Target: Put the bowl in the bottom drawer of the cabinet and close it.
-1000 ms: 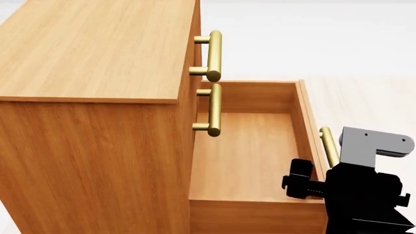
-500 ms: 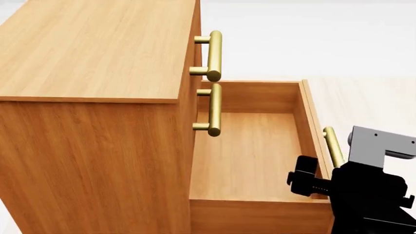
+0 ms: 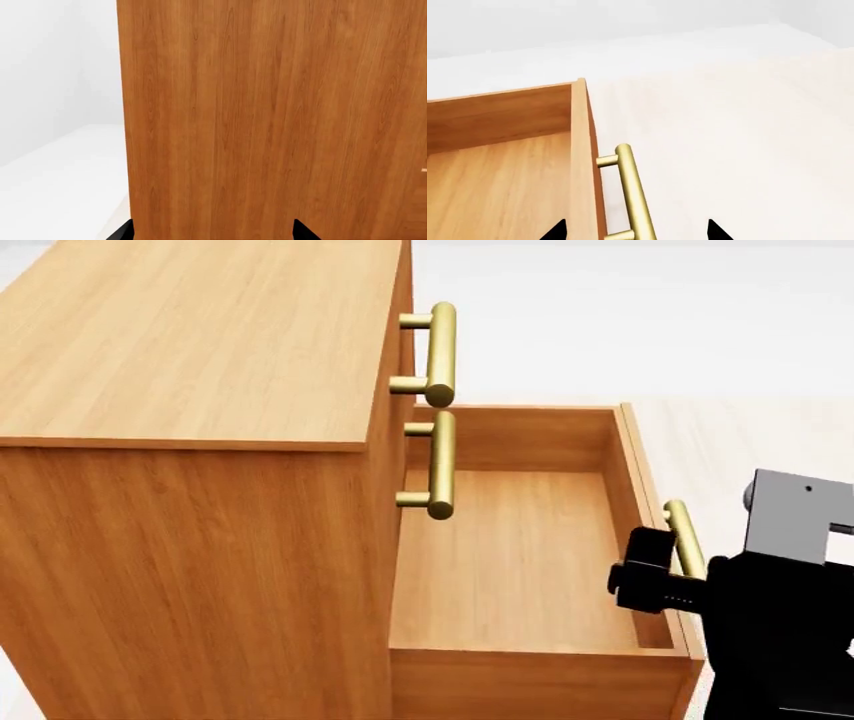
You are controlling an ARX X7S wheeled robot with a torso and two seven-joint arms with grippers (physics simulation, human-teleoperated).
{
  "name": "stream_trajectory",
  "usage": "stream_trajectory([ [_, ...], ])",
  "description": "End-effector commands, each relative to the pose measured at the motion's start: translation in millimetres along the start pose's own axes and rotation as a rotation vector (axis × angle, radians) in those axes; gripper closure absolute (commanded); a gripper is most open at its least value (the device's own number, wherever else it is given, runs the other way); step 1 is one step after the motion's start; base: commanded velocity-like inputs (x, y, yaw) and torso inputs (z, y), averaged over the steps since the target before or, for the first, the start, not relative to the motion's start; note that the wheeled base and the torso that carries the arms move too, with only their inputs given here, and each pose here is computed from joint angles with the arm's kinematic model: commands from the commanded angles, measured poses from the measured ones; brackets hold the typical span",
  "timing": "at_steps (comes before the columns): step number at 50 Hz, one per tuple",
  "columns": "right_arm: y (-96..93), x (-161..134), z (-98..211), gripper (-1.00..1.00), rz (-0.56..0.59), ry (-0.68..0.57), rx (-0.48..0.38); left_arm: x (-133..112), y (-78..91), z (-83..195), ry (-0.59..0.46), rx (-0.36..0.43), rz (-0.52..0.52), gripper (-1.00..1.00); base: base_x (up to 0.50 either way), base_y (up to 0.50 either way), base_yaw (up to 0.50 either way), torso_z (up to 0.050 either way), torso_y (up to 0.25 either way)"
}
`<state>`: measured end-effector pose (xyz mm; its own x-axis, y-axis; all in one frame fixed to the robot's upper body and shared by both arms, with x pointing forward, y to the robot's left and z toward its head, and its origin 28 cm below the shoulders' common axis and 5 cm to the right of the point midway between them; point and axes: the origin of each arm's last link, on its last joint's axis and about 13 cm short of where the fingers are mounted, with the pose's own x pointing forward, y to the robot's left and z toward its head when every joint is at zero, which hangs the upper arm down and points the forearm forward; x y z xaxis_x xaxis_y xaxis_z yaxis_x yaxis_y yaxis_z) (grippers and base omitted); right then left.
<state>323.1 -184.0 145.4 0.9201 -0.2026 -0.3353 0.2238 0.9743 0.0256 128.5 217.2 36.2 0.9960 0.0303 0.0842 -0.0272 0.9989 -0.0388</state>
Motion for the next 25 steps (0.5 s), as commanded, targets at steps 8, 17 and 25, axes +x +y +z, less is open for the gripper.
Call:
stream_trajectory([
  [8,-6.2,-25,24,-1.0,-0.043,-0.185,-0.072,1,0.1,-1,0.002,0.001,-0.007,-1.0,0.0,0.0,0.0,0.0,0.0],
  [17,-10.7,-33,32,-1.0,-0.101,-0.265,-0.104,0,0.2,0,-0.011,-0.002,-0.019,-1.0,0.0,0.0,0.0,0.0,0.0],
  [25,-20.9,-32,32,-1.0,-0.196,-0.295,-0.124,0,-0.5,0,-0.009,0.022,-0.048,-1.0,0.0,0.0,0.0,0.0,0.0],
])
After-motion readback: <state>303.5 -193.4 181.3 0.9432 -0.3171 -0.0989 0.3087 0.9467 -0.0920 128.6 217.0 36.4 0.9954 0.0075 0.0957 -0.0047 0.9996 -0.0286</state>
